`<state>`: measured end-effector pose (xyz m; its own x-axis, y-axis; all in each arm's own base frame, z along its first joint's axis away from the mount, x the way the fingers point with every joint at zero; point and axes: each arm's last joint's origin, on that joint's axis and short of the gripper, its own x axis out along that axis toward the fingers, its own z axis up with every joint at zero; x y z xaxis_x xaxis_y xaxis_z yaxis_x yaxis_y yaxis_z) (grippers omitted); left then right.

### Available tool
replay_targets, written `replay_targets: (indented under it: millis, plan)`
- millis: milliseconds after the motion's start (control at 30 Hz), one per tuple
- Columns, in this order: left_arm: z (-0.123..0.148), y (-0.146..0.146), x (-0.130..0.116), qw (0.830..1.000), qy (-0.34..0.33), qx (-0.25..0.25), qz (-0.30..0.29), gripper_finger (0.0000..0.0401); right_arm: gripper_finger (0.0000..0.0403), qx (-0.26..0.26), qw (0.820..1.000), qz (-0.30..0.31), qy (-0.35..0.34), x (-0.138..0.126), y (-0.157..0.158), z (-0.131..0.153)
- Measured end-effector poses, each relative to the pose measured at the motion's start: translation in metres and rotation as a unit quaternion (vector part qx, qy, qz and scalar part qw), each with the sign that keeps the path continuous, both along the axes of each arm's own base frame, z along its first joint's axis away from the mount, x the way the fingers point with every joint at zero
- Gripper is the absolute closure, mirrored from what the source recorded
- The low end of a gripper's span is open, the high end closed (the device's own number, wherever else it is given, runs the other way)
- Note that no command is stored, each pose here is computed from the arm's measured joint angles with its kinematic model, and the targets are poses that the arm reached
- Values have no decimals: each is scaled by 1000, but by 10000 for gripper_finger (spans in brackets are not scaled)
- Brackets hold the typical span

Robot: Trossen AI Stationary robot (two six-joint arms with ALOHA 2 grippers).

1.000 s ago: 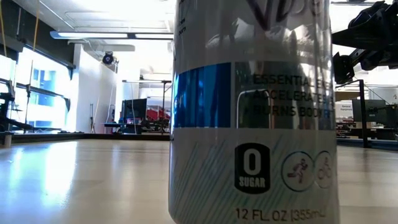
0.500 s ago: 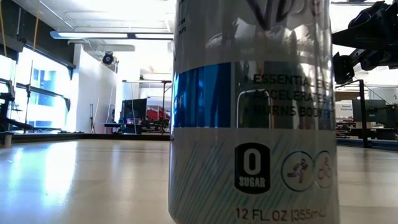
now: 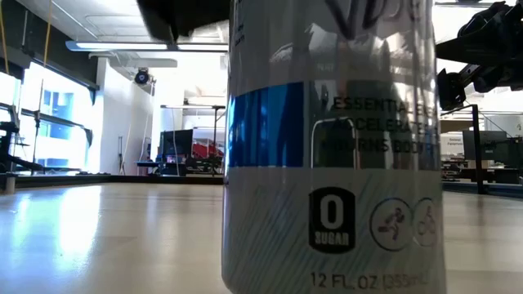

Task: Place canned beverage on shelf
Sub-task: Move the white blue soda can to the center of the table

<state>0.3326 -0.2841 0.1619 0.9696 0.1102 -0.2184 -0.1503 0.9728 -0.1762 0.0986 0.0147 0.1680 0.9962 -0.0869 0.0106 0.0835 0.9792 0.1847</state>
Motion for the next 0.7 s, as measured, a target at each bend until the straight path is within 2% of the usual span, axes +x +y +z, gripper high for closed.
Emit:
replay_targets:
  millis: [133,233,367,567,700]
  plan:
    - [-15,3,5,1000,7,-15,18,8,14,0,1000,0,0,0,0,0]
    - [-22,5,8,1000,11,-12,23,28,14,0,1000,0,0,0,0,0]
    - [-22,9,11,1000,14,0,18,75,14,0,1000,0,0,0,0,0]
    - [-21,17,18,998,23,63,8,167,14,0,1000,2,0,0,0,0]
    - [-20,30,30,998,26,59,-20,181,14,0,1000,3,0,0,0,0]
